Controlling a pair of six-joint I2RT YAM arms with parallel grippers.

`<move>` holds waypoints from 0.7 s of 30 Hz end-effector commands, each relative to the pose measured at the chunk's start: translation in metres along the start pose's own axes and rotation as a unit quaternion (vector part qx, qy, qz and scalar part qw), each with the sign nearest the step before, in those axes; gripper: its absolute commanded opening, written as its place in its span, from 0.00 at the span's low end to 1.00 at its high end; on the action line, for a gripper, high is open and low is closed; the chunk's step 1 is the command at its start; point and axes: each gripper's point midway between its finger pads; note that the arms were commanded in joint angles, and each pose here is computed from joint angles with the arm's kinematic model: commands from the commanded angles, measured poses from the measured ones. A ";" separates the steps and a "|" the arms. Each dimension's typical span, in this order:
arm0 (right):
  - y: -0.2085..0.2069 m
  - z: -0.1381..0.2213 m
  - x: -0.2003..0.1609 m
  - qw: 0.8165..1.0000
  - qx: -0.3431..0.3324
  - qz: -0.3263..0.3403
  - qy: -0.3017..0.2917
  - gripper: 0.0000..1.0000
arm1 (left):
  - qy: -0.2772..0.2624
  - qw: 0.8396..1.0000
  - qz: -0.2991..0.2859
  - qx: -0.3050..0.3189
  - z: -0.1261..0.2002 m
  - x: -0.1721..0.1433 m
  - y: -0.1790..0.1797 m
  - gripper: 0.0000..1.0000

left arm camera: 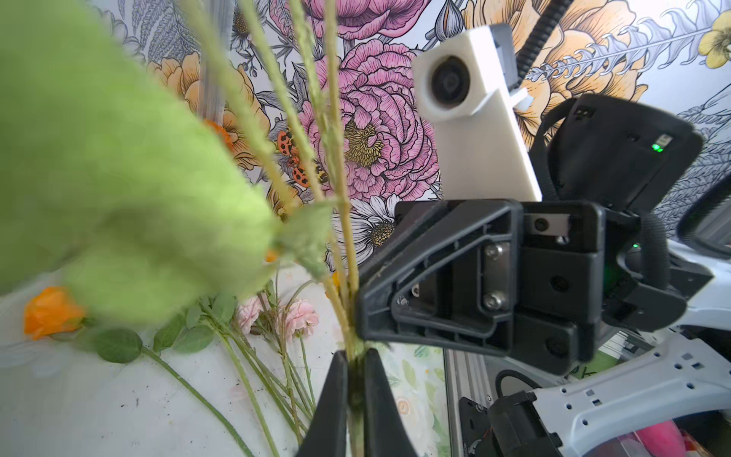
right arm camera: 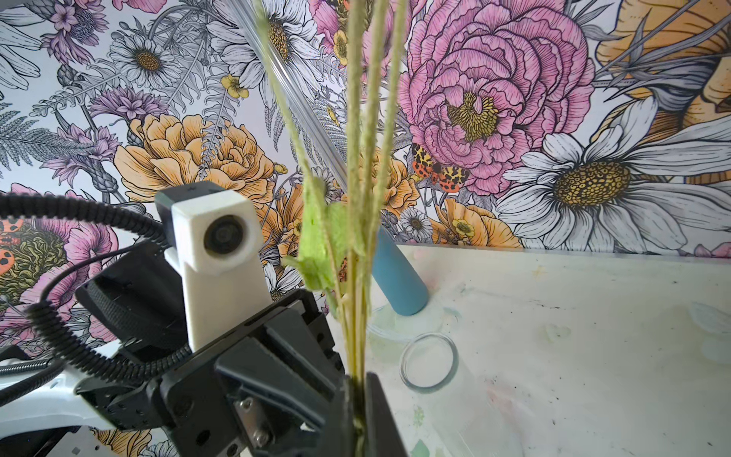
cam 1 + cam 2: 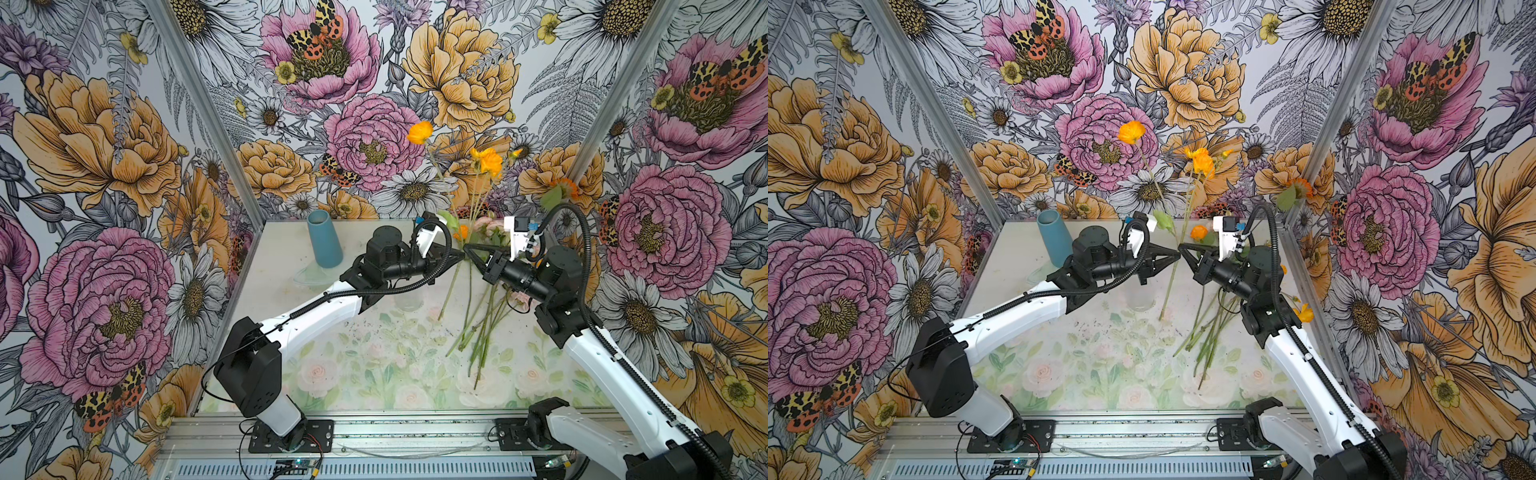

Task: Arrange flowers in a vase
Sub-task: Place the flower in the vase.

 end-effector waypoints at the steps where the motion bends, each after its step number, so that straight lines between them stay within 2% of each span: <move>1: 0.004 0.000 0.014 1.000 -0.014 0.017 -0.019 0.50 | -0.009 1.000 -0.003 -0.013 0.005 0.004 -0.001 0.00; 3: -0.001 0.001 0.014 0.999 -0.033 0.015 -0.020 0.68 | -0.010 1.000 -0.003 0.002 0.011 0.004 0.007 0.00; 4: -0.003 0.002 0.014 0.999 -0.039 0.016 -0.021 0.74 | -0.012 1.000 -0.004 0.013 0.015 0.004 0.012 0.00; 6: -0.006 0.004 0.011 0.999 -0.048 0.017 -0.017 0.80 | -0.014 0.999 -0.005 0.034 0.022 0.004 0.024 0.00; 11: -0.005 0.009 0.006 0.998 -0.050 0.019 -0.011 0.82 | -0.022 0.997 -0.009 0.072 0.038 0.010 0.046 0.00; 18: -0.001 0.015 -0.007 0.999 -0.046 0.023 0.010 0.82 | -0.035 0.988 -0.064 0.137 0.067 0.034 0.061 0.00; 21: -0.014 0.014 -0.017 0.996 -0.081 0.024 0.019 0.89 | -0.054 0.979 -0.089 0.177 0.084 0.052 0.068 0.00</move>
Point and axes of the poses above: each gripper's point midway between its finger pads, its own z axis back along the fingers, its own y axis along the line the jaws close on, x = y × z, and after that the axes turned 10 degrees about -z, right-handed
